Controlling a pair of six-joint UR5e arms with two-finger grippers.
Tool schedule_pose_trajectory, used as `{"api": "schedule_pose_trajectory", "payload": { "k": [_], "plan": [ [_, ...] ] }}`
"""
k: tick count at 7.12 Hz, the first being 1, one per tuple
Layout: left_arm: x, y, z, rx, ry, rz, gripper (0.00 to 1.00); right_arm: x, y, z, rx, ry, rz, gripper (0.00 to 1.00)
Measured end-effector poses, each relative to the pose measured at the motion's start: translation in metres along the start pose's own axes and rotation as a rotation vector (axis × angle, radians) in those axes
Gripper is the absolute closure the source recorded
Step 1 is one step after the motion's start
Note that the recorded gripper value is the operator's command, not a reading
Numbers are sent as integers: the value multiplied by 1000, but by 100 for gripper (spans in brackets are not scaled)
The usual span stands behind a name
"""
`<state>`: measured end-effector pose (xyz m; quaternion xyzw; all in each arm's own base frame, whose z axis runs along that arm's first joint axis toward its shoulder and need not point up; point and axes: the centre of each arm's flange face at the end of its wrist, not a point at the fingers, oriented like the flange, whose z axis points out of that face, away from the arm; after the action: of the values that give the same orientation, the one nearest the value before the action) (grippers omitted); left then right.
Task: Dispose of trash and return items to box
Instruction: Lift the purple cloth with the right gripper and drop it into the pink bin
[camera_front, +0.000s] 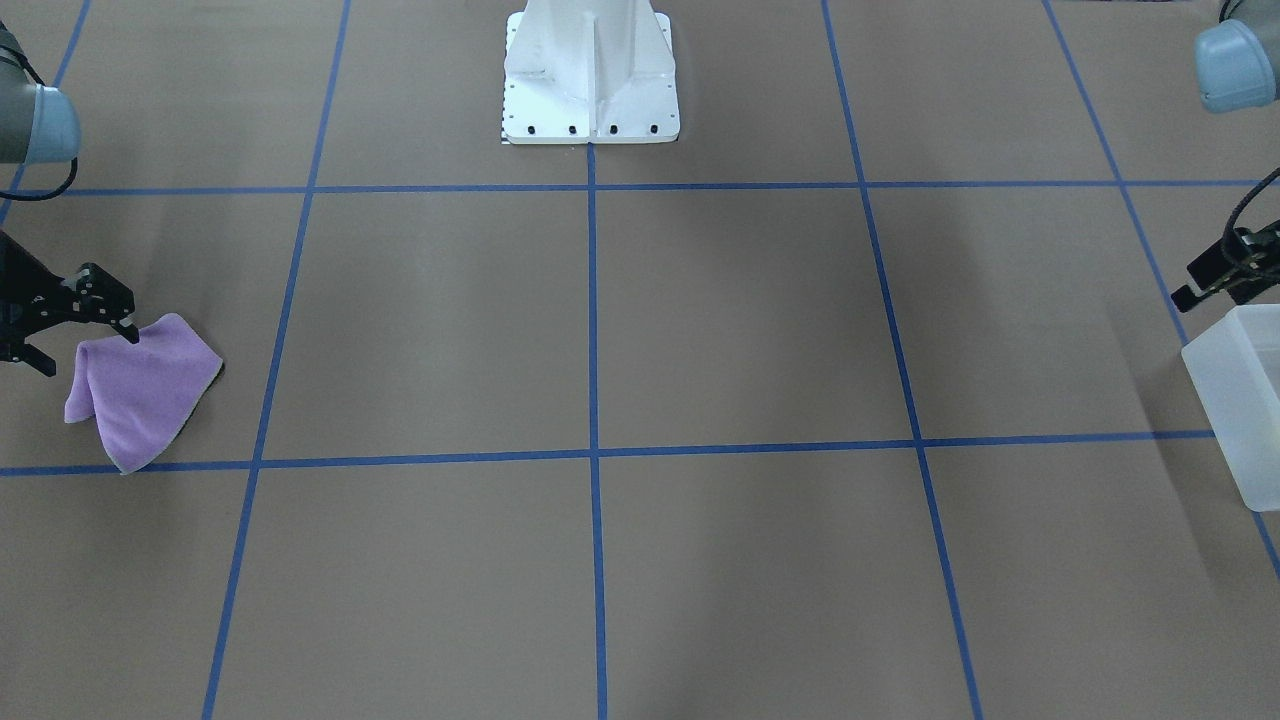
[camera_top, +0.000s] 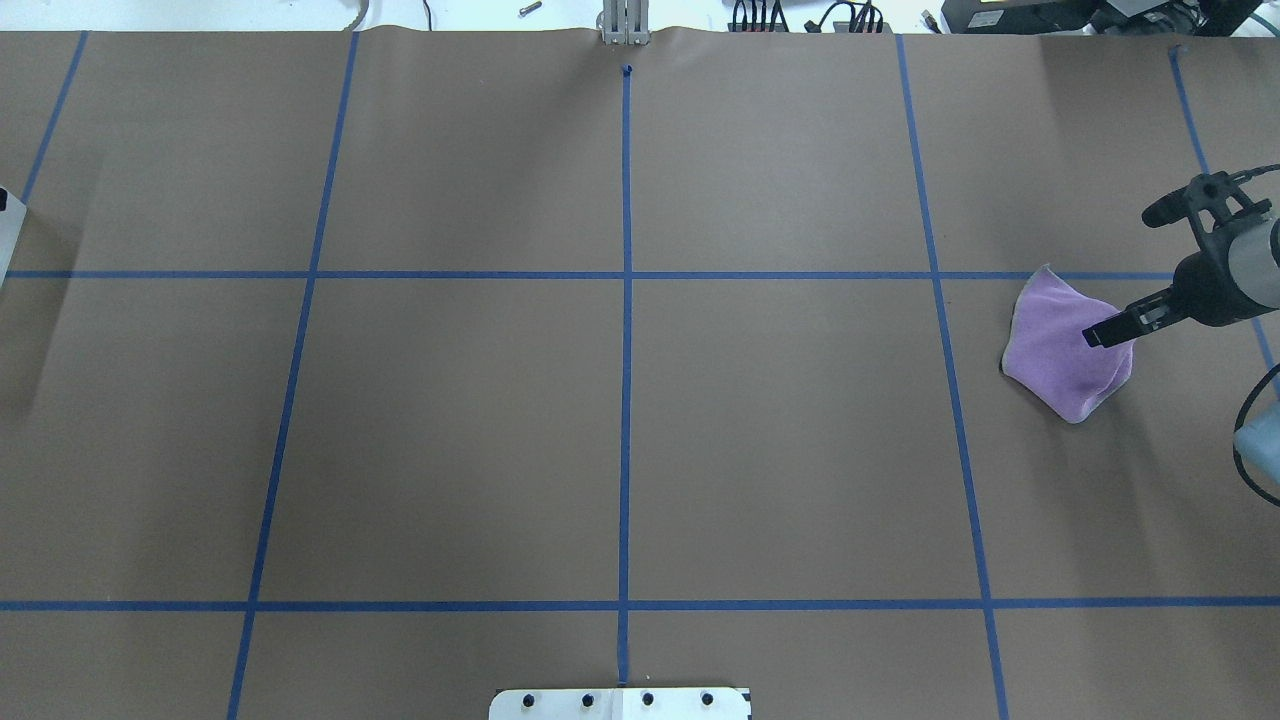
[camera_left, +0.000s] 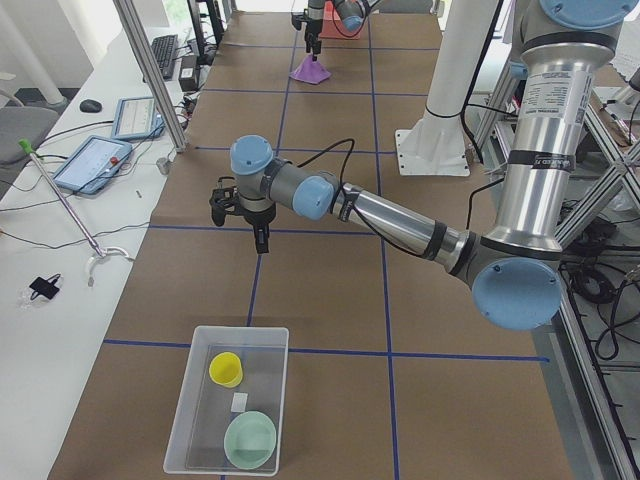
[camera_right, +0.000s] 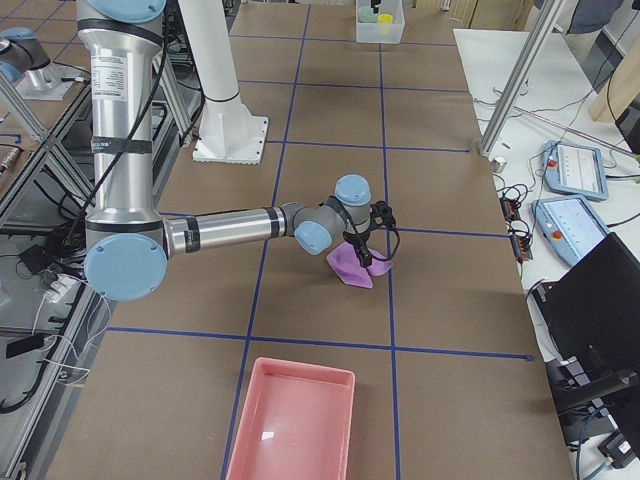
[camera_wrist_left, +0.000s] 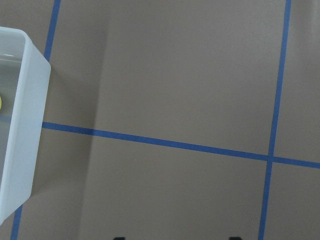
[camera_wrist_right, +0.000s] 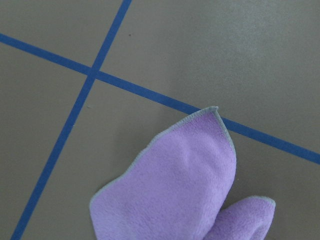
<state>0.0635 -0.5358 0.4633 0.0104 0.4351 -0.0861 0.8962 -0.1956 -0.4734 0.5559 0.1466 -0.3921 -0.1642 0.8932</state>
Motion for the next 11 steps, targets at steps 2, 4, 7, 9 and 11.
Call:
{"api": "schedule_pose_trajectory", "payload": {
  "k": [2,4,7,9,11],
  "plan": [
    [0,0,0,-1,-1,0,24,0,1,0,-7,-9,-8,100],
    [-2,0,1,-2,-2,1,24,5,-1,-8,-3,-26,-5,100],
    [-3,1,2,-3,-2,0,24,99,35,-84,48,-60,-23,100],
    [-4,1,3,-4,-2,1,24,175,91,-136,72,-11,-24,100],
    [-6,2,3,-4,-3,3,24,239,145,-187,45,43,-17,100]
  ]
}}
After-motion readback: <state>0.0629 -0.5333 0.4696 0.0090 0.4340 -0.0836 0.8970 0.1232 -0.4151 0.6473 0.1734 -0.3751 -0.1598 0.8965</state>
